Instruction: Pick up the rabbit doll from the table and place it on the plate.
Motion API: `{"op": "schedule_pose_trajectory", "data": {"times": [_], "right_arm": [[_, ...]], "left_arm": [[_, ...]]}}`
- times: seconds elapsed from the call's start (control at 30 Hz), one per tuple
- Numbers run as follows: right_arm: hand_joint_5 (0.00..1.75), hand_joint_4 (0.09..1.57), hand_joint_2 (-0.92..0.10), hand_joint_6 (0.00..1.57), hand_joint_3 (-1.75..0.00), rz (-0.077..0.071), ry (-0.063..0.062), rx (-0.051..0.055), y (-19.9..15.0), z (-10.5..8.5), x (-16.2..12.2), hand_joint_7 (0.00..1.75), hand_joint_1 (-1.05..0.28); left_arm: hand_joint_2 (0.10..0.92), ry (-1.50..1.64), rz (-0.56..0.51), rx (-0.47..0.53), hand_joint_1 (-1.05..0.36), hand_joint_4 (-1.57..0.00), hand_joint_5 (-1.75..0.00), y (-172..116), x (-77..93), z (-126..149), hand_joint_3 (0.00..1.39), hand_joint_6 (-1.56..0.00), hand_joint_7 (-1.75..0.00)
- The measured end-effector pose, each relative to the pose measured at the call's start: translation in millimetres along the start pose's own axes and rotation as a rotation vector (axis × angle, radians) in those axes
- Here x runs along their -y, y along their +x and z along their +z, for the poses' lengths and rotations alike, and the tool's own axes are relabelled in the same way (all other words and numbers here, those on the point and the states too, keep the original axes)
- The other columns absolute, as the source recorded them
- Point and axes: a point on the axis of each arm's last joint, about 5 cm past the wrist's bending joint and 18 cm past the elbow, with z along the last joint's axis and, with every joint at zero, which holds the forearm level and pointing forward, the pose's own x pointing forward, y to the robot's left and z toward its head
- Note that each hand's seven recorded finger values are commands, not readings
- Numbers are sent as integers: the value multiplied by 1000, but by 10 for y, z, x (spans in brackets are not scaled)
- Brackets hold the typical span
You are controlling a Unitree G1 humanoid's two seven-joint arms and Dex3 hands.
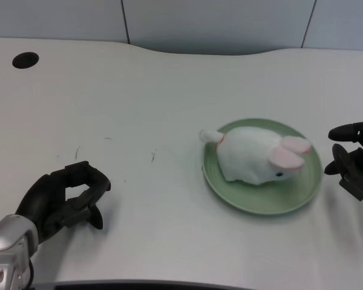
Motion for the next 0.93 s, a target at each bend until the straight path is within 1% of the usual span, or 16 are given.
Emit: {"op": "schedule_pose_trajectory", "data": {"times": [0.07, 0.13, 0.2, 0.3, 0.33, 0.37, 0.4, 0.47, 0.5, 0.53, 0.6, 0.63, 0.67, 0.73, 0.83, 0.93], "right_arm": [[1727, 267, -921, 238, -591, 7, 6, -8, 8, -10, 3, 1468, -261], [1737, 268, -921, 233, -593, 17, 9, -12, 16, -13, 5, 1470, -260], [1743, 268, -921, 229, -594, 28, 9, -16, 24, -17, 7, 1470, -260], [1745, 264, -921, 235, -583, 27, -5, -11, 21, -32, 24, 1473, -265], [1746, 294, -921, 250, -572, 26, -9, -7, 20, -38, 33, 1476, -271], [1746, 314, -921, 261, -565, 26, -10, -5, 22, -47, 41, 1477, -275], [1746, 333, -921, 268, -563, 26, -7, -6, 22, -61, 50, 1479, -279], [1746, 376, -921, 281, -563, 34, 3, -8, 25, -96, 65, 1485, -285], [1746, 383, -921, 283, -564, 36, 10, -6, 28, -109, 74, 1486, -285], [1746, 388, -921, 286, -564, 37, 12, -3, 35, -115, 81, 1487, -286], [1746, 389, -921, 289, -567, 36, 7, 10, 47, -111, 88, 1486, -286], [1746, 382, -921, 287, -571, 37, 1, 17, 52, -105, 90, 1482, -282], [1746, 376, -921, 286, -575, 38, -4, 19, 56, -99, 91, 1479, -280], [1746, 377, -921, 285, -576, 40, -6, 20, 60, -95, 91, 1474, -276], [1746, 379, -921, 285, -572, 45, -5, 14, 59, -109, 93, 1468, -275], [1746, 380, -921, 286, -570, 44, -4, 12, 58, -112, 94, 1463, -276]], "left_arm": [[921, -4, 1, -7, -501, -755, -1746, 5, -2, -11, 451, -527, -1746], [921, -4, 0, -5, -506, -756, -1746, 19, 3, -5, 443, -532, -1746], [921, 2, 0, 0, -508, -758, -1746, 28, 8, 4, 440, -535, -1746], [921, 5, -1, 9, -503, -769, -1746, 35, 14, -4, 449, -539, -1746], [921, 2, -1, 7, -498, -766, -1746, 37, 15, -14, 447, -529, -1746], [921, -4, 0, 6, -496, -763, -1746, 39, 18, -23, 446, -523, -1746], [921, -11, 0, 5, -495, -762, -1746, 42, 25, -30, 446, -520, -1746], [921, -15, -1, 5, -497, -757, -1746, 46, 32, -33, 445, -519, -1746], [921, -15, -1, 6, -499, -754, -1746, 48, 32, -30, 444, -519, -1746], [921, -14, -1, 8, -504, -751, -1746, 50, 31, -26, 444, -519, -1746], [921, -15, 1, 12, -508, -749, -1746, 53, 26, -15, 444, -519, -1746], [921, -16, 4, 16, -511, -753, -1746, 55, 21, -8, 444, -521, -1746], [921, -16, 6, 20, -513, -756, -1746, 55, 16, -1, 444, -522, -1746], [921, -14, 8, 31, -512, -756, -1746, 56, 11, 10, 445, -521, -1746], [921, -12, 8, 35, -507, -749, -1746, 55, 10, 13, 449, -517, -1746], [921, -12, 8, 36, -506, -745, -1746, 55, 10, 13, 451, -516, -1746]]}}
